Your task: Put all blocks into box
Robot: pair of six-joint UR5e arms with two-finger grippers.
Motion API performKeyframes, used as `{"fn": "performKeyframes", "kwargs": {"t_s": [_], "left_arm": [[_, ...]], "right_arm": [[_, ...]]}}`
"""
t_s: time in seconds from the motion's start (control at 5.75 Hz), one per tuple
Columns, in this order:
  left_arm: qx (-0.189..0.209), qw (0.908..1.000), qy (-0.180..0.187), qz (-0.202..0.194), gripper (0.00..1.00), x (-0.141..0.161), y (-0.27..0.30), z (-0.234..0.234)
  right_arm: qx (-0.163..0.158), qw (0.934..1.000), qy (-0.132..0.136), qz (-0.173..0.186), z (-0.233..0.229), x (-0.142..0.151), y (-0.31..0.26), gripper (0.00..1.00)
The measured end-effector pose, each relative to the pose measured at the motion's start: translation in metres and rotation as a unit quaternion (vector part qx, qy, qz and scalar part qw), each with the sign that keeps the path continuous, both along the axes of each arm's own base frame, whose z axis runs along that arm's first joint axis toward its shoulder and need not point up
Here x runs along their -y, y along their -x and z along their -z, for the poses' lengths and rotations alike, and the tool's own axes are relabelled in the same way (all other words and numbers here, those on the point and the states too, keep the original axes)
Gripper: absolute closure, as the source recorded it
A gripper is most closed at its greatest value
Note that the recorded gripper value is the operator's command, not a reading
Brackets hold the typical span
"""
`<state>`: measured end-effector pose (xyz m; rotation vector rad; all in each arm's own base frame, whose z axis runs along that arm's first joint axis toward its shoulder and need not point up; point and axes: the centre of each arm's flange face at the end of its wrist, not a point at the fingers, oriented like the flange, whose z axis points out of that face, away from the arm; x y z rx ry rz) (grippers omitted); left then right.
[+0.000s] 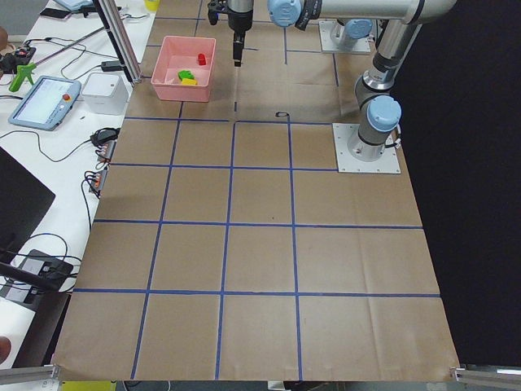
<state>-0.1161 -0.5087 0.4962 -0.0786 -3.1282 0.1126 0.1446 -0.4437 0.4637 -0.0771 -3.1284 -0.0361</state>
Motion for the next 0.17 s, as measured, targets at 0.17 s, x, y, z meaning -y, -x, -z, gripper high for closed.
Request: {"fn": "performKeyframes", "kwargs": {"t_s": [0.17], "left_arm": [[0.000,1.0000,0.000,0.000,0.01,0.0000,0.0000,0.0000]], "right_arm": [[0.000,1.0000,0.000,0.000,0.0008,0.0002,0.0000,0.00]]}}
